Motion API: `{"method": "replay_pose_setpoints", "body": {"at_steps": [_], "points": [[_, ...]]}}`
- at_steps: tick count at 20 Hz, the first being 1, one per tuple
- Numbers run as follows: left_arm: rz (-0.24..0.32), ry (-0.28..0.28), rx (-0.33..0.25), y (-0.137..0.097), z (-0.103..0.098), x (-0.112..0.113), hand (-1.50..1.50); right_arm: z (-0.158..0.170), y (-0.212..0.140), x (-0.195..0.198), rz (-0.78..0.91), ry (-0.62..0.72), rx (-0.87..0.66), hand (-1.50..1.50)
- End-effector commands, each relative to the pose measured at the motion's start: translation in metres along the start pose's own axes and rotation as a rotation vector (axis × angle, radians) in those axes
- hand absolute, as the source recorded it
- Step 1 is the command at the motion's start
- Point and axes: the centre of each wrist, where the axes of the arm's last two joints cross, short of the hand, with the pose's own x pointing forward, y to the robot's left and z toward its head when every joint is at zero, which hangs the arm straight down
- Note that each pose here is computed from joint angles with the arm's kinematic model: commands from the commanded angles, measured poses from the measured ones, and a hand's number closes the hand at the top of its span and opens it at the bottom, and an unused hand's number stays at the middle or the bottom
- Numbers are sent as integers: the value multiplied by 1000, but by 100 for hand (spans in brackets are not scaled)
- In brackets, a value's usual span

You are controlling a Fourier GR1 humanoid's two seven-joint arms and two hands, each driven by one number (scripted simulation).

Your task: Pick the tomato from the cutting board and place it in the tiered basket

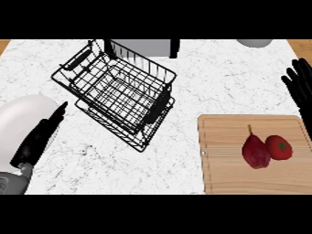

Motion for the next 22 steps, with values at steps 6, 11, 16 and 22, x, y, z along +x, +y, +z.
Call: {"method": "replay_pose_setpoints", "body": {"at_steps": [6, 11, 16, 22], "points": [[314, -391, -68, -52, -12, 51, 0, -19, 5, -49, 9, 136, -296, -150], [368, -348, -124, -82, -8, 28, 0, -16, 34, -105, -4, 68, -388, -150], [364, -361, -112, -62, -12, 31, 0, -21, 16, -67, 243, -28, -349, -150], [384, -333, -92, -76, -2, 17, 0, -7, -47, -27, 744, 232, -254, -150]]}}
